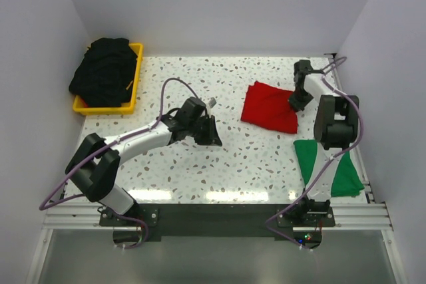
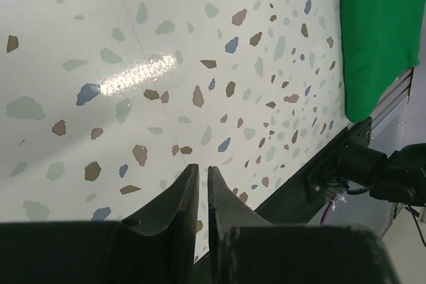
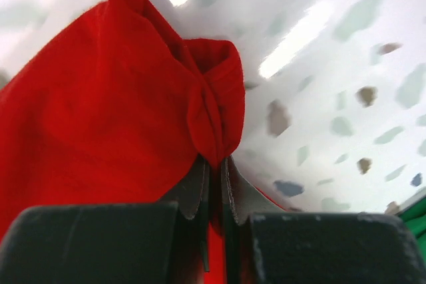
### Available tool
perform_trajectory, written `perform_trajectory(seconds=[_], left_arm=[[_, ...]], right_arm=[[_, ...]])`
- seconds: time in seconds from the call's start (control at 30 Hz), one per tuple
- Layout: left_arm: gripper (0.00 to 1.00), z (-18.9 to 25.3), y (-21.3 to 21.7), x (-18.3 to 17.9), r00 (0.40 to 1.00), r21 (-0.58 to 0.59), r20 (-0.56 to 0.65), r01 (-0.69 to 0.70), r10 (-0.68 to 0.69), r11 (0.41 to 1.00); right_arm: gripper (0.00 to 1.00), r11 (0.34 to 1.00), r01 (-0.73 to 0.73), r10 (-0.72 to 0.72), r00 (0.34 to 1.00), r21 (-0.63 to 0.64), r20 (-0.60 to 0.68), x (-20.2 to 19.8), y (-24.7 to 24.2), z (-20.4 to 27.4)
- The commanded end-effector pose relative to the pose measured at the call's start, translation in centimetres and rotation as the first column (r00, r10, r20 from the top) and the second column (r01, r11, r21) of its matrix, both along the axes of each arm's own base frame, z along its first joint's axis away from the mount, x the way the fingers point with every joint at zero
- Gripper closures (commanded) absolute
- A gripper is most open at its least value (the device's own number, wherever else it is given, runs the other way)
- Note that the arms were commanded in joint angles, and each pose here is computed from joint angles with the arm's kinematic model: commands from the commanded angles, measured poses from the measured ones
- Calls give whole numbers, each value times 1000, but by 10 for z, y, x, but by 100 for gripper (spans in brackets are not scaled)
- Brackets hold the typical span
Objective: Fold and stack the t-shirts
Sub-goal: Neatly place the folded tshirt to the corner
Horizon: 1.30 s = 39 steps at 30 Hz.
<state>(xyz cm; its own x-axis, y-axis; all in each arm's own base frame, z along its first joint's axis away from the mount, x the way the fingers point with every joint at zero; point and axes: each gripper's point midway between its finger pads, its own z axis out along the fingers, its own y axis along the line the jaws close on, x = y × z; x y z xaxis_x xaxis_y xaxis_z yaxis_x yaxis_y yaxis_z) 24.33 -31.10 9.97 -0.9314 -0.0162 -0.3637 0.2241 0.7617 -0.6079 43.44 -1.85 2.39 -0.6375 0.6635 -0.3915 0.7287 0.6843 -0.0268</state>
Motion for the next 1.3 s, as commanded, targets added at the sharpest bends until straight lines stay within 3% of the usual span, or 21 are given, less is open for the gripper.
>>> perform_trajectory(seconds=[0.0, 0.3, 0.6, 0.87, 1.03, 1.27], left_arm=[[85, 9, -5, 8, 999, -24, 40, 26, -25, 999], [85, 1, -2, 3, 999, -21, 28, 41, -41, 999], [85, 0, -4, -4, 998, -56, 23, 57, -56, 997], [85, 5, 0, -8, 998, -61, 34, 53, -51, 997], [85, 5, 0, -9, 999, -71, 28, 46, -44, 996], [85, 7, 3, -11, 998, -67, 33, 46, -44, 997]], right_arm=[[100, 968, 251, -251, 963, -19, -97, -35, -42, -30], [100, 846, 532, -533, 841, -36, -92, -98, -88, -17], [100, 759, 651, -651, 758, 19, 35, -120, -90, 29], [100, 774, 632, -628, 761, 29, 160, -98, -104, 76], [100, 779, 627, -625, 772, 18, 116, -104, -101, 82], [100, 764, 644, -638, 748, 35, 183, -109, -103, 116]])
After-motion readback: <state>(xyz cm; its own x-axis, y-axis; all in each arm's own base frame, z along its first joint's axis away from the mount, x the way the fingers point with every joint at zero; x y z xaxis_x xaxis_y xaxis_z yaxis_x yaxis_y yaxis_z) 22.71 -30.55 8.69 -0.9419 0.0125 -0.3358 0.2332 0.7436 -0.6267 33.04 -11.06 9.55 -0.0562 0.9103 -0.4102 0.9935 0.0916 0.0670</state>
